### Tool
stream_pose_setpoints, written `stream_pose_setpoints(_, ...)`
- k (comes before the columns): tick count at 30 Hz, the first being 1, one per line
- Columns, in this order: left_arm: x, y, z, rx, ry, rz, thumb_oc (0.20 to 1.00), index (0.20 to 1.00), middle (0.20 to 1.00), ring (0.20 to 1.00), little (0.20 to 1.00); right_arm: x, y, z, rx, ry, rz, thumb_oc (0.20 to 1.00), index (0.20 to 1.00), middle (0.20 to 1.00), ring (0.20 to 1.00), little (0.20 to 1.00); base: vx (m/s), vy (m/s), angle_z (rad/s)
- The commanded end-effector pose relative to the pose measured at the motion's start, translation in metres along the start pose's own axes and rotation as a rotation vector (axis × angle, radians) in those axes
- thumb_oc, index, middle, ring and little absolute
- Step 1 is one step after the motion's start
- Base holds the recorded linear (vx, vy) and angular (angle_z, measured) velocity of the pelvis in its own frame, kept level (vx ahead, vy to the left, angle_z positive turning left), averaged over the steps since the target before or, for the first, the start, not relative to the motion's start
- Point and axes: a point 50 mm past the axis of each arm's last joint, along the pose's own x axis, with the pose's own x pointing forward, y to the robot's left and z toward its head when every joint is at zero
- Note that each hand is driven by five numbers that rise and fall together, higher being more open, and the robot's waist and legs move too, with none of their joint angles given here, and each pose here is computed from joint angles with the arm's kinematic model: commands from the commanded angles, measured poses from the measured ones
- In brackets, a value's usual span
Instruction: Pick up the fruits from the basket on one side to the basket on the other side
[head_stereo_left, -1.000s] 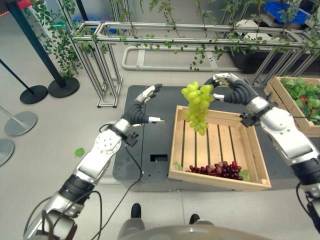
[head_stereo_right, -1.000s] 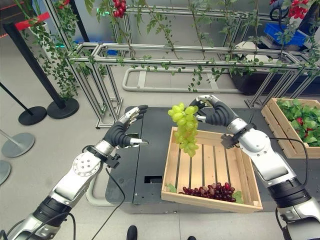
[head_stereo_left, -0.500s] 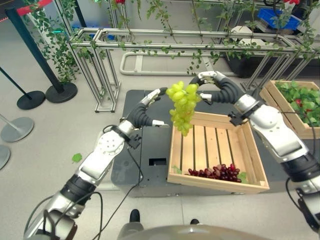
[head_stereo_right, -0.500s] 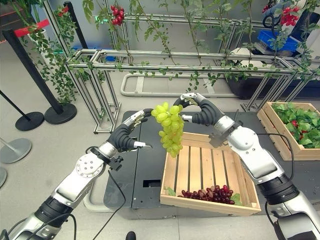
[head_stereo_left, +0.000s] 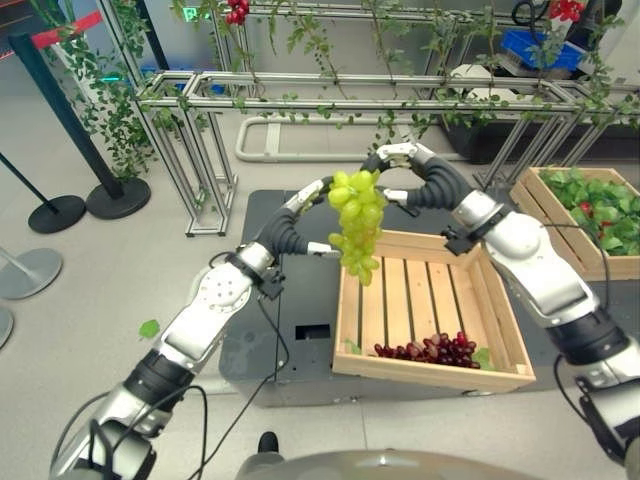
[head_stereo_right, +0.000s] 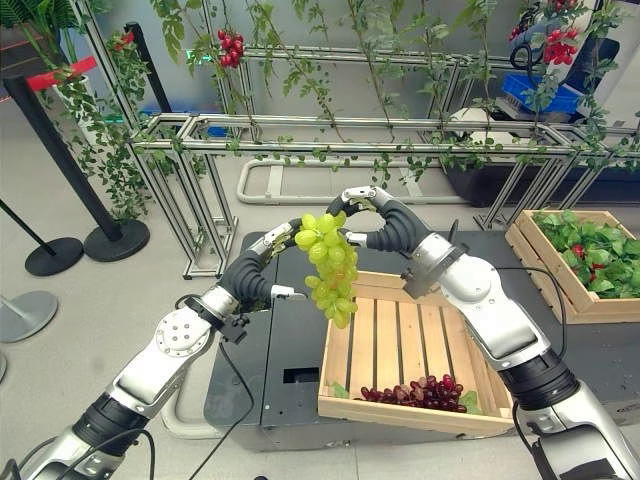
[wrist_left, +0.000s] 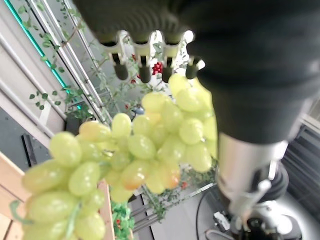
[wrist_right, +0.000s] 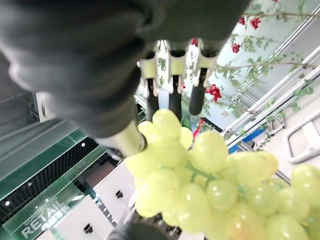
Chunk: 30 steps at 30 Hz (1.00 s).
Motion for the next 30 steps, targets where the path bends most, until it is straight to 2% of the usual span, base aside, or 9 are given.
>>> stream_pose_setpoints(1,0.014,-0.002,0.012,0.012,-0.075,-0.026,1.000,1.000,1.000,1.000,1.000,0.025,-0.010,0.060,0.008,-0.309,-0.028,0.200,0.200,0.200,0.200,0.200,0.00,0.000,0.00)
stream_pose_setpoints(30,0.020,-0.016,0.005,-0.065,-0.034,-0.070,1.000,1.000,1.000,1.000,1.000,0.037,0.007,0.073,0.051,-0.384,0.003,0.200,0.200,0.200,0.200,0.200,0.00,0.000,0.00)
